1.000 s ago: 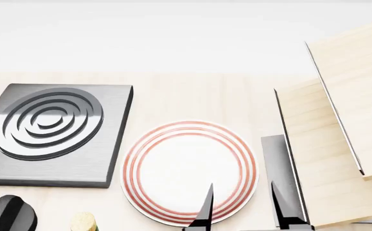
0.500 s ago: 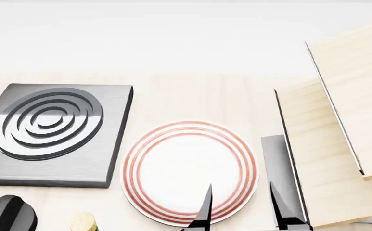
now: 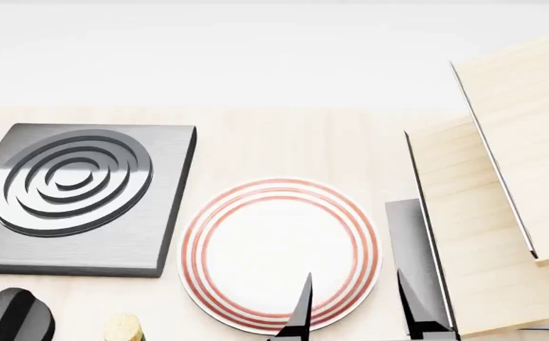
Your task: Pick up the akita bowl and put it on the plate.
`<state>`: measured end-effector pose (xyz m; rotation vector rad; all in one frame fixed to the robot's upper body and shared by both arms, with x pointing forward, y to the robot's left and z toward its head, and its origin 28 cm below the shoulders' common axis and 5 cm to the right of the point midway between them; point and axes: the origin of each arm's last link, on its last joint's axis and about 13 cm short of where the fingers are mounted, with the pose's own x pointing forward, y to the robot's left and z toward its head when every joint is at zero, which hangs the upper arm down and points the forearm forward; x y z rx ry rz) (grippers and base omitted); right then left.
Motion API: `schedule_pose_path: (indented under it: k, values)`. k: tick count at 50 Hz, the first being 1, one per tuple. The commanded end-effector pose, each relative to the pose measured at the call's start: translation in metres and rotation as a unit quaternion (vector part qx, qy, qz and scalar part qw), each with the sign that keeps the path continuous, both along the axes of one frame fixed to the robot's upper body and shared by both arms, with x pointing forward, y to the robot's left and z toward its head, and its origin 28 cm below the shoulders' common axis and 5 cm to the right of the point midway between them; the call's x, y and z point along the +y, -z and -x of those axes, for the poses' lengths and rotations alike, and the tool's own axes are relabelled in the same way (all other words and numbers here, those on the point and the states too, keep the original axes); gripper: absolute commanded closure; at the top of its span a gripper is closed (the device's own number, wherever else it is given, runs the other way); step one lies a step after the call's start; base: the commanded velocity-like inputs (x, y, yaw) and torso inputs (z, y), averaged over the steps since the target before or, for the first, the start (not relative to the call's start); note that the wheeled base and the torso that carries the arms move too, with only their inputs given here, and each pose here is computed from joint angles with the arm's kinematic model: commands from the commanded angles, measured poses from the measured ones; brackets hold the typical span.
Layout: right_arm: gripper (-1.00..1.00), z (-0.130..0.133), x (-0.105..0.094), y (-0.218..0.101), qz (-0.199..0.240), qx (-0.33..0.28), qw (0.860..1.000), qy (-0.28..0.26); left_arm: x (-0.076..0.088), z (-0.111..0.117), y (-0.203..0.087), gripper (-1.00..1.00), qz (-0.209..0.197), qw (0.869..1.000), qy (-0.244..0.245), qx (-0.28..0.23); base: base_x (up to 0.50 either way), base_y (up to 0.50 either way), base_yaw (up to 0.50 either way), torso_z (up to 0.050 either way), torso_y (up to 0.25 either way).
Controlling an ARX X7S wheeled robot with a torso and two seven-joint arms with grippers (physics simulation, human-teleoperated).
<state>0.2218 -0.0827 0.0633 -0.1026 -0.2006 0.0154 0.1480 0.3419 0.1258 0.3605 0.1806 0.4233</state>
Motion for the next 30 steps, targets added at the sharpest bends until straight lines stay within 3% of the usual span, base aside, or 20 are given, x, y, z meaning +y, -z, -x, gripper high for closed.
schedule_pose_path:
  k: [1, 30]
  values:
    - [-1.0, 0.0001, 0.0002, 0.0004, 0.0, 0.0, 1.0, 0.0, -0.0001, 0.0005, 0.0022, -1.0, 0.006, 1.0, -0.002, 0.018, 0.0, 0.0, 0.0, 0.0, 0.0]
    - [-1.0, -0.0011, 0.0013, 0.0017, 0.001, 0.002, 1.0, 0.0, -0.0007, 0.0019, 0.0102, -1.0, 0.015, 0.998, 0.012, 0.052, 0.0, 0.0, 0.0, 0.0, 0.0]
